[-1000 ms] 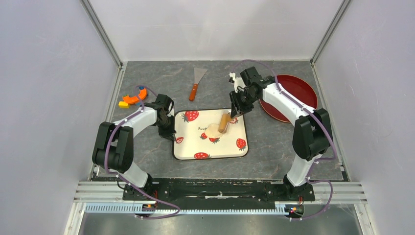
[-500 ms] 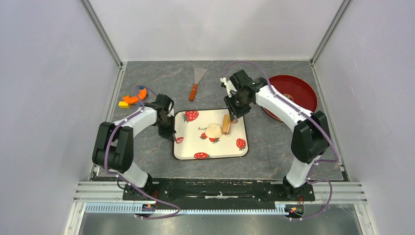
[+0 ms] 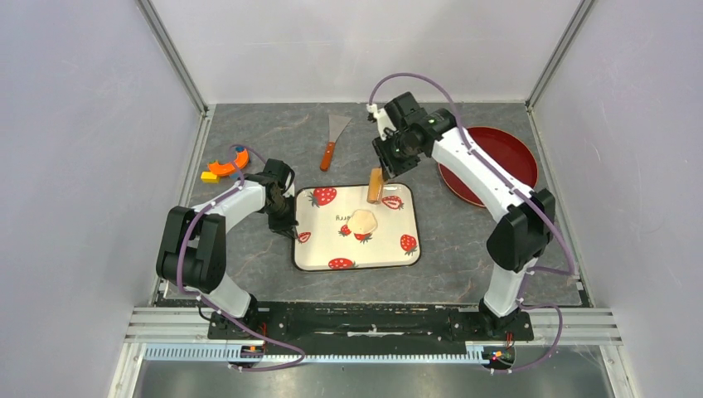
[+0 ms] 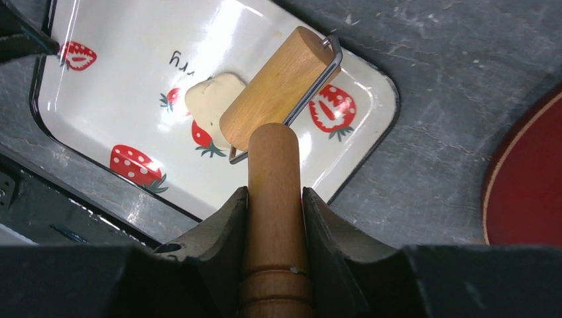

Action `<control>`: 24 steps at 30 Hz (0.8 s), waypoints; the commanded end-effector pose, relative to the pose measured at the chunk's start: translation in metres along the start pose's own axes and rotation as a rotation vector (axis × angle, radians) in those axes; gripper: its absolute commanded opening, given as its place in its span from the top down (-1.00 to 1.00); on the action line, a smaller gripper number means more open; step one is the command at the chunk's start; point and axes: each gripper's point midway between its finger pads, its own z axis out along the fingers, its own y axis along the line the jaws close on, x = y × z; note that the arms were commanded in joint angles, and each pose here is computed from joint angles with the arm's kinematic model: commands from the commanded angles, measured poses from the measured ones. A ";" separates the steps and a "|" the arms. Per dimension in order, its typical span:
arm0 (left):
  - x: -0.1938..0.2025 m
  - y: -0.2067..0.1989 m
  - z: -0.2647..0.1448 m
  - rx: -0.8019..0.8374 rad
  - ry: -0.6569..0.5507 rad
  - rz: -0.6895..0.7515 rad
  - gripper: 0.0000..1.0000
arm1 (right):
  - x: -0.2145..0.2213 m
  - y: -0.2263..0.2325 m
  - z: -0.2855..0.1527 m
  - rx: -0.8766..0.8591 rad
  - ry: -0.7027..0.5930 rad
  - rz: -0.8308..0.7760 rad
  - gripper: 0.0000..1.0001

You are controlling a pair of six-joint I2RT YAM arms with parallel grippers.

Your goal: Roll out the dumpling wrappers from the dough

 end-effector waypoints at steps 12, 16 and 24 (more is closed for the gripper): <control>-0.007 0.005 -0.006 -0.037 -0.014 0.095 0.96 | 0.083 0.026 0.060 0.075 0.254 -0.134 1.00; -0.008 0.006 -0.006 -0.040 -0.015 0.095 0.96 | 0.117 0.007 0.059 0.158 0.352 -0.139 1.00; -0.011 0.005 -0.006 -0.042 -0.017 0.096 0.96 | 0.161 -0.017 0.056 0.189 0.473 -0.082 1.00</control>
